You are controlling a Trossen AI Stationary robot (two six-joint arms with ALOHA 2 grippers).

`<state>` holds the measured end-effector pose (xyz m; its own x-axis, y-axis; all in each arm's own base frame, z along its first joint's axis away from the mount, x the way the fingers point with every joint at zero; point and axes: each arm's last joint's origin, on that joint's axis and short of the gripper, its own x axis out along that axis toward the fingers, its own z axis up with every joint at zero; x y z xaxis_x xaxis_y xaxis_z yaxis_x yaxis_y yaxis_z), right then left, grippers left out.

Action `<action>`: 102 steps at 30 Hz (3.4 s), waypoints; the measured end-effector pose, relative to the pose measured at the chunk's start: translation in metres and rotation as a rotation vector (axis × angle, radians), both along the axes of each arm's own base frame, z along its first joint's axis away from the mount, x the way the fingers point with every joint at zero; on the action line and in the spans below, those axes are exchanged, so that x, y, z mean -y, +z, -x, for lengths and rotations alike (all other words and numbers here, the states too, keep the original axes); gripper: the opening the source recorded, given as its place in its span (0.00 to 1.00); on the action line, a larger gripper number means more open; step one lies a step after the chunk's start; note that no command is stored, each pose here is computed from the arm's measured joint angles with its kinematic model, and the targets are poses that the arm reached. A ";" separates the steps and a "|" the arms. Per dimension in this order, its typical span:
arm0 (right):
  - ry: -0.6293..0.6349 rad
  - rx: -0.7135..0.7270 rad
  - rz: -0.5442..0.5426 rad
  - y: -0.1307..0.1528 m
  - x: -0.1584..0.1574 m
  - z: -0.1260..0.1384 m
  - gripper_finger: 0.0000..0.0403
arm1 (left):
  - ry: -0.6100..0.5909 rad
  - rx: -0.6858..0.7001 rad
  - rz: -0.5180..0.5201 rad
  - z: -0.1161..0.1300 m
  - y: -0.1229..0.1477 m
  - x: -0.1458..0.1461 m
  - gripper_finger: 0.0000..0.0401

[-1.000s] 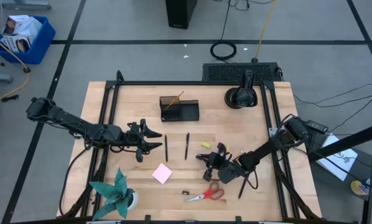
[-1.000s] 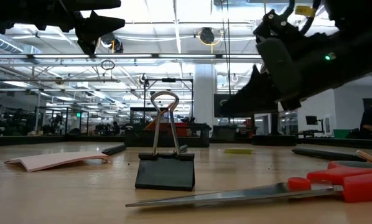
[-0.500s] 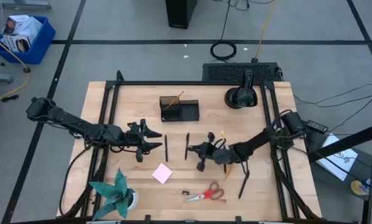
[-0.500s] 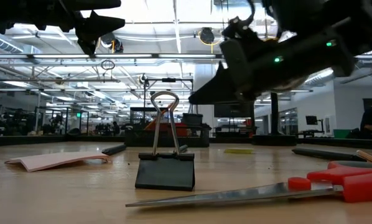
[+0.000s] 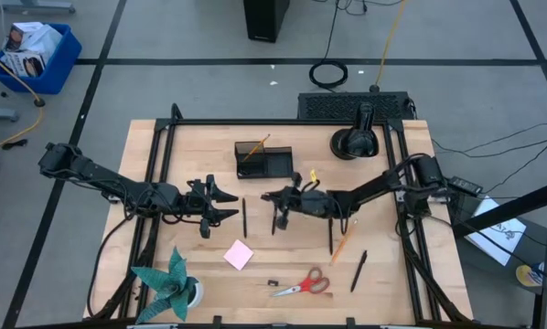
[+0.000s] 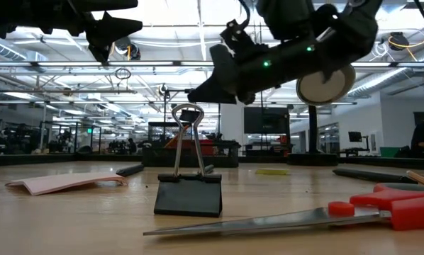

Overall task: Pick and place office supplies into organizer
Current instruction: Put the black binder clip into the black desk organizer

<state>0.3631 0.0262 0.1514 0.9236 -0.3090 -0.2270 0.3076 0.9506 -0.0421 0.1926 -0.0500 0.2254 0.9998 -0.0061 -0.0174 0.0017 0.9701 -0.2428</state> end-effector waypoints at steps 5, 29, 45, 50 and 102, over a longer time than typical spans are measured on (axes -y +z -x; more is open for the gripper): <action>-0.014 0.020 -0.026 0.007 0.021 -0.007 0.01 | 0.000 -0.001 -0.005 0.000 0.000 0.000 0.48; -0.076 0.023 -0.102 0.006 0.092 -0.042 0.02 | 0.006 -0.003 -0.012 0.000 0.000 -0.001 0.48; -0.159 -0.024 -0.202 -0.028 0.122 -0.062 0.02 | 0.007 -0.005 -0.009 0.000 -0.001 -0.001 0.48; -0.164 -0.022 -0.209 -0.027 0.123 -0.062 0.03 | 0.007 -0.005 -0.009 0.000 -0.001 -0.001 0.48; 0.081 -0.193 0.129 0.055 -0.029 0.057 0.32 | -0.032 -0.136 -0.075 -0.015 -0.029 0.011 0.48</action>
